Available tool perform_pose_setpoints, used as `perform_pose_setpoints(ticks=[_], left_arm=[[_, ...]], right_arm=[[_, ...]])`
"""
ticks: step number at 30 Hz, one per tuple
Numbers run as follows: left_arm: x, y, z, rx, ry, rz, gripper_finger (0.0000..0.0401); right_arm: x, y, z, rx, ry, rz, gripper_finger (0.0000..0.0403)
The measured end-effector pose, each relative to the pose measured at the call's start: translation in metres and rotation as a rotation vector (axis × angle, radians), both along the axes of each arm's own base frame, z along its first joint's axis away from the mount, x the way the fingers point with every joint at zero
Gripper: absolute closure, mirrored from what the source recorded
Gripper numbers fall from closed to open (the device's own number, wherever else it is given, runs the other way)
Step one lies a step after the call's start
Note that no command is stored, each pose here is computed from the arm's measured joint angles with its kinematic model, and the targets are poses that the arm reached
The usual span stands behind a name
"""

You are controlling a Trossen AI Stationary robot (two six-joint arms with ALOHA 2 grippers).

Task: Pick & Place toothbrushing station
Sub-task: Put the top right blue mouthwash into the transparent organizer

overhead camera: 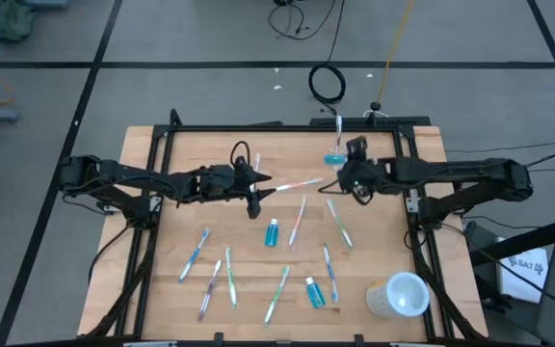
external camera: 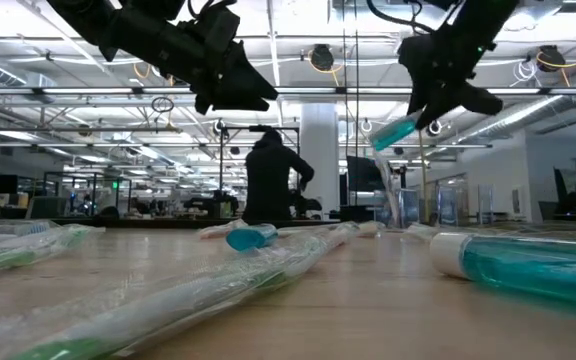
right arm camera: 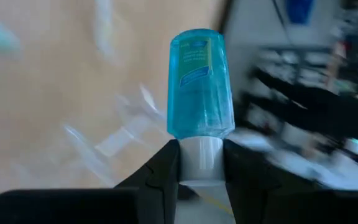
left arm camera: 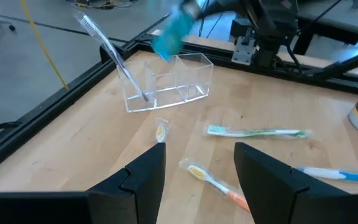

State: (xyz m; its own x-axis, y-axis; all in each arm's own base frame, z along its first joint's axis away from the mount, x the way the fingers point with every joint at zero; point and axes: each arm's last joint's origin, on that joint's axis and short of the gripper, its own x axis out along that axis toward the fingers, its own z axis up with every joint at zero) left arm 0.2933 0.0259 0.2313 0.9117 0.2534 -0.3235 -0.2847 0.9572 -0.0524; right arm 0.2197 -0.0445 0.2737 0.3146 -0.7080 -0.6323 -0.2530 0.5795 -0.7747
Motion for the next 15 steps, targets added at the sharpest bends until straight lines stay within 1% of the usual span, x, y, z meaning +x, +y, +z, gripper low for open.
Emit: perform_pose_setpoints(ticks=[2, 4, 6, 10, 12, 15], left_arm=[[0.0, 0.0, 0.0, 0.009, 0.005, -0.003, 0.0203], [0.0, 0.0, 0.0, 0.008, 0.006, -0.003, 0.0203], [0.0, 0.0, 0.0, 0.008, 0.006, -0.003, 0.0203], [0.0, 0.0, 0.0, 0.008, 0.006, -0.003, 0.0203], [0.0, 0.0, 0.0, 0.008, 0.006, -0.003, 0.0203], [0.0, 0.0, 0.0, 0.008, 0.006, -0.003, 0.0203]], right_arm=[[-0.004, -0.006, 0.002, -0.056, 0.077, -0.014, 0.0308], [-0.01, -0.012, -0.001, -0.078, 0.185, 0.008, 0.0309], [-0.017, -0.017, -0.008, -0.089, 0.32, 0.041, 0.031], [-0.026, -0.024, -0.024, -0.173, 0.539, 0.081, 0.031], [-0.028, -0.025, -0.031, -0.18, 0.598, 0.105, 0.031], [-0.026, -0.026, -0.043, -0.21, 0.615, 0.147, 0.031]])
